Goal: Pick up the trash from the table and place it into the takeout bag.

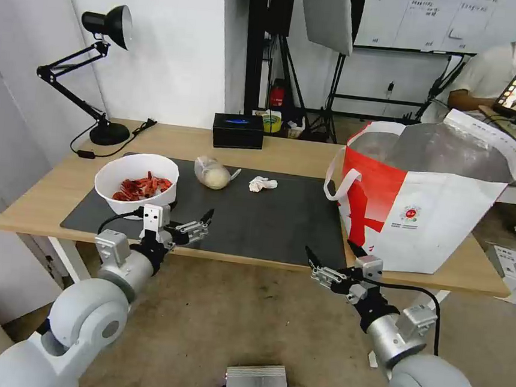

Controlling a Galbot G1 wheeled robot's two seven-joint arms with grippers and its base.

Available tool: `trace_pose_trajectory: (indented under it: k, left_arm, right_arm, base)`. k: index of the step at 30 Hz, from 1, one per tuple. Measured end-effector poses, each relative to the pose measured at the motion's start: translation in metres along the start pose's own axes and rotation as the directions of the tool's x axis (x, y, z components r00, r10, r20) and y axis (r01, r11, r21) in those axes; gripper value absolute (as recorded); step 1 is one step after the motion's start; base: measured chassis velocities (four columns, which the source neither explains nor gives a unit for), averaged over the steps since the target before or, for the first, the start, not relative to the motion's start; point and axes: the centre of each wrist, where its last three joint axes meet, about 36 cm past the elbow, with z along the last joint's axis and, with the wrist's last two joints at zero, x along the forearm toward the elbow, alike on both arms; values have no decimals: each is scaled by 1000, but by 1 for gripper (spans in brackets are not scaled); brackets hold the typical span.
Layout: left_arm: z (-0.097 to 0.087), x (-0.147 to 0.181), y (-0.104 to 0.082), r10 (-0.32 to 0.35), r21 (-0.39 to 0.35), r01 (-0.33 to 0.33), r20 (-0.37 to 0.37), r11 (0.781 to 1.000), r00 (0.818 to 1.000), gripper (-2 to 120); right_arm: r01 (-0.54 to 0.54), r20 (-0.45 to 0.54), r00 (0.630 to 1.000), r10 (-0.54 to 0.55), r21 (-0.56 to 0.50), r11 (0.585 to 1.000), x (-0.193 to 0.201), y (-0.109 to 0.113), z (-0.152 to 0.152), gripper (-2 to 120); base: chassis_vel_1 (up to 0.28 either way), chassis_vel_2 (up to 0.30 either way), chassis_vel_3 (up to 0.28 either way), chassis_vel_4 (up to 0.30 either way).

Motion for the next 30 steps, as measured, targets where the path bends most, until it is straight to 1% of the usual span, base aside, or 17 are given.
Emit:
trace_pose_trajectory:
  k: [4, 7, 8, 10, 11, 13, 14, 17, 18, 21, 22, 24, 25, 27, 28, 29, 30]
  left_arm:
    - [0, 1, 0, -4, 7, 4, 2, 1000, 1000, 100]
    - [1, 2, 0, -15, 16, 15, 3, 1000, 1000, 100]
    - [1, 2, 0, -15, 16, 15, 3, 1000, 1000, 100]
    - [3, 5, 3, -28, 15, 28, -1, 999, 1000, 100]
    - [3, 5, 3, -28, 15, 28, -1, 999, 1000, 100]
    - [4, 8, 5, -39, 13, 39, -4, 999, 999, 100]
    - [4, 8, 5, -39, 13, 39, -4, 999, 999, 100]
    - [4, 11, 8, -54, 12, 54, -4, 998, 999, 100]
    - [4, 11, 8, -54, 12, 54, -4, 998, 999, 100]
    - [6, 15, 12, -72, 11, 72, -9, 997, 997, 100]
    - [6, 15, 12, -72, 11, 72, -9, 997, 997, 100]
    - [7, 18, 13, -83, 10, 84, -12, 996, 996, 100]
    - [7, 18, 13, -83, 10, 84, -12, 996, 996, 100]
    - [8, 20, 14, -91, 12, 91, -12, 996, 996, 100]
    - [8, 20, 14, -92, 13, 92, -13, 996, 996, 100]
    - [8, 20, 14, -92, 13, 92, -13, 996, 996, 100]
    - [8, 21, 15, -95, 15, 95, -12, 995, 995, 100]
  right_arm:
    - [21, 7, 1000, -21, -7, 1000, -15, -5, -6, 100]
    - [48, -15, 999, -48, -28, 998, -38, -15, -4, 100]
    - [48, -15, 999, -48, -28, 998, -38, -15, -4, 100]
    - [66, -39, 997, -68, -48, 997, -59, -17, -3, 100]
    - [66, -39, 997, -68, -48, 997, -59, -17, -3, 100]
    - [66, -50, 996, -68, -42, 997, -82, -19, -7, 100]
    - [66, -50, 996, -68, -42, 997, -82, -19, -7, 100]
    - [35, -78, 996, -38, -36, 999, -119, -19, -17, 100]
    - [35, -78, 996, -38, -36, 999, -119, -19, -17, 100]
    - [-7, -118, 993, 3, -34, 999, -157, -17, -24, 100]
    - [-7, -118, 993, 3, -34, 999, -157, -17, -24, 100]
    - [-20, -152, 988, 16, -25, 999, -185, -15, -27, 100]
    - [-20, -152, 988, 16, -25, 999, -185, -15, -27, 100]
    - [-32, -171, 985, 30, -9, 999, -214, -15, -29, 100]
    - [-35, -174, 984, 34, -3, 999, -223, -14, -31, 100]
    - [-35, -174, 984, 34, -3, 999, -223, -14, -31, 100]
    - [-43, -183, 982, 44, 7, 999, -242, -12, -33, 100]
  base:
    - [0, 0, 0, 0]
    - [0, 0, 0, 0]
    - [0, 0, 0, 0]
    - [0, 0, 0, 0]
    - [0, 0, 0, 0]
    - [0, 0, 0, 0]
    - [0, 0, 0, 0]
    - [0, 0, 0, 0]
    - [0, 0, 0, 0]
    - [0, 0, 0, 0]
    - [0, 0, 0, 0]
    - [0, 0, 0, 0]
    - [0, 0, 0, 0]
    - [0, 0, 0, 0]
    - [0, 0, 0, 0]
    - [0, 0, 0, 0]
    - [0, 0, 0, 0]
